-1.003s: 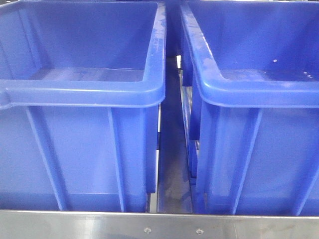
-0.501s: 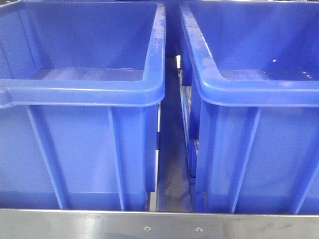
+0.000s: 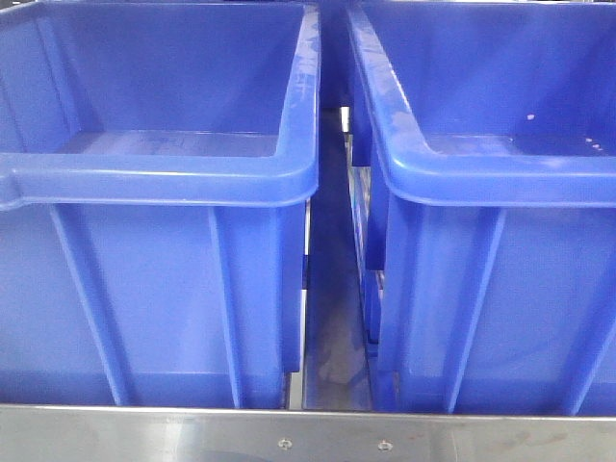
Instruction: Sort and place red and blue blocks on shelf
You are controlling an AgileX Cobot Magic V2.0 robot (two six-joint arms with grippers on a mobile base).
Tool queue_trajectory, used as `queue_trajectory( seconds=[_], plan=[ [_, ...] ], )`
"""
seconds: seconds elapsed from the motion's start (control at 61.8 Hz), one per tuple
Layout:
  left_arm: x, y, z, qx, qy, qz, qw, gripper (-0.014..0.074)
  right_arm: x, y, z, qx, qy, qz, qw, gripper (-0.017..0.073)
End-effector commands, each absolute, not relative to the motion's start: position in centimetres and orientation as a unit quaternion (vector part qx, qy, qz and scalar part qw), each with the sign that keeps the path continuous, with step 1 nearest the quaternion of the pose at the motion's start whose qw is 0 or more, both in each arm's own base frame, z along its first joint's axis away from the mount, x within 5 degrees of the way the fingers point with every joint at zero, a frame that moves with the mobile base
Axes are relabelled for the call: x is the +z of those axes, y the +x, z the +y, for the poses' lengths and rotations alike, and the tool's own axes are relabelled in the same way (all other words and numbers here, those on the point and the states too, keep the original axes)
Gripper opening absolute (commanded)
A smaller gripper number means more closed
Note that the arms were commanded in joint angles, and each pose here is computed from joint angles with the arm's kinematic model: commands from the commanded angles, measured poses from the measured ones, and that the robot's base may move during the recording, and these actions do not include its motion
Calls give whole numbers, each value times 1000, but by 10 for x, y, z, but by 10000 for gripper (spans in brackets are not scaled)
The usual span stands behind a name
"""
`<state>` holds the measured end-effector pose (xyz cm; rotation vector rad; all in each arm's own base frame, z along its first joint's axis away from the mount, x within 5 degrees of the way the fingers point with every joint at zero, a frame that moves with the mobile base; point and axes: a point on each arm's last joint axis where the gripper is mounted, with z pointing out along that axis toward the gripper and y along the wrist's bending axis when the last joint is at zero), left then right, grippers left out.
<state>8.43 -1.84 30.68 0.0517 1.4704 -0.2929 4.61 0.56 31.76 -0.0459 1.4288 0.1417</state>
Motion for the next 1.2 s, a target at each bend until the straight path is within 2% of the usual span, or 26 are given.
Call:
queue_trajectory(
  seconds=[0.0,0.485,0.615,0.76,0.906,1.181],
  plan=[
    [324,83,-17,-138,14,626,767,125,333,44,5,61,-20,618,784,55],
    [324,83,-17,-138,14,626,767,125,330,42,5,61,-20,617,785,55],
    [324,83,-17,-138,14,626,767,125,324,34,2,35,1,608,793,55],
    [324,83,-17,-138,14,626,767,125,300,30,0,13,16,608,793,55],
    [324,83,-17,-138,14,626,767,125,268,38,0,16,15,622,782,55],
    [324,83,-17,-138,14,626,767,125,234,49,0,16,14,610,792,55]
  ],
)
